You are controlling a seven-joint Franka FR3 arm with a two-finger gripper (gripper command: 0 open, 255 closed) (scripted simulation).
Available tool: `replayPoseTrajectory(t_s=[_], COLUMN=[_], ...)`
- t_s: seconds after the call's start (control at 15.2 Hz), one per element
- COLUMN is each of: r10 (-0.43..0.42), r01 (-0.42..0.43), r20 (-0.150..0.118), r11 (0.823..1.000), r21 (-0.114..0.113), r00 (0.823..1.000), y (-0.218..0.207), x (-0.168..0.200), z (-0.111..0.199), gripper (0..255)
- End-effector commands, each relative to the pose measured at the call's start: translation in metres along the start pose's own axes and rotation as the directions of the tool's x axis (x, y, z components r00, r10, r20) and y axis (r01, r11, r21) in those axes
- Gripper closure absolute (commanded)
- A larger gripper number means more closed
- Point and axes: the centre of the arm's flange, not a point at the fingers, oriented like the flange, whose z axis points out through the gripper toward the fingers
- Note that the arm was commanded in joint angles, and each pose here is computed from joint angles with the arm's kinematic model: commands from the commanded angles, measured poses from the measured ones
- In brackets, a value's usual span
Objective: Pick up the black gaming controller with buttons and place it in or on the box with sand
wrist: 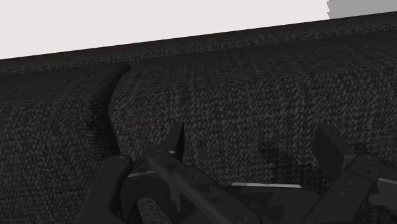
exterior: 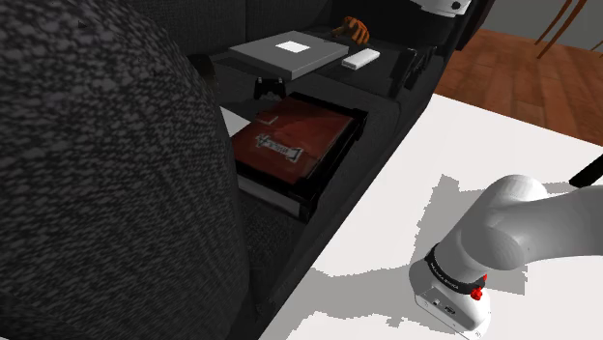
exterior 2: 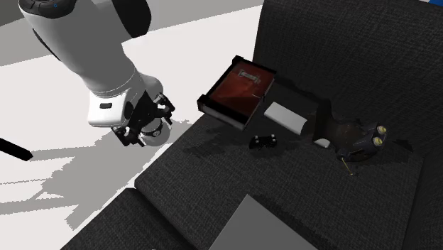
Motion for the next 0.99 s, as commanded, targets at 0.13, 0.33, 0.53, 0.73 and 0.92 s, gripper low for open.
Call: replayPoseTrajectory(t_s=[0.13,0.33,0.53,0.73,0.92], r10=[-0.014,-0.036,-0.058,-0.08,-0.101], r01=[0.014,0.036,0.057,0.079,0.1], r20=[0.009,0.022,0.034,0.047,0.059], r11=[1.0,0.999,0.998,0.997,0.995], r21=[0.004,0.01,0.016,0.022,0.029], r00=[1.0,0.999,0.998,0.996,0.993], y=[-0.015,-0.038,-0.061,-0.086,-0.111], x=[0.023,0.057,0.09,0.123,0.155], z=[-0.001,-0.001,-0.001,-0.001,-0.001], gripper=[0,0,0,0,0])
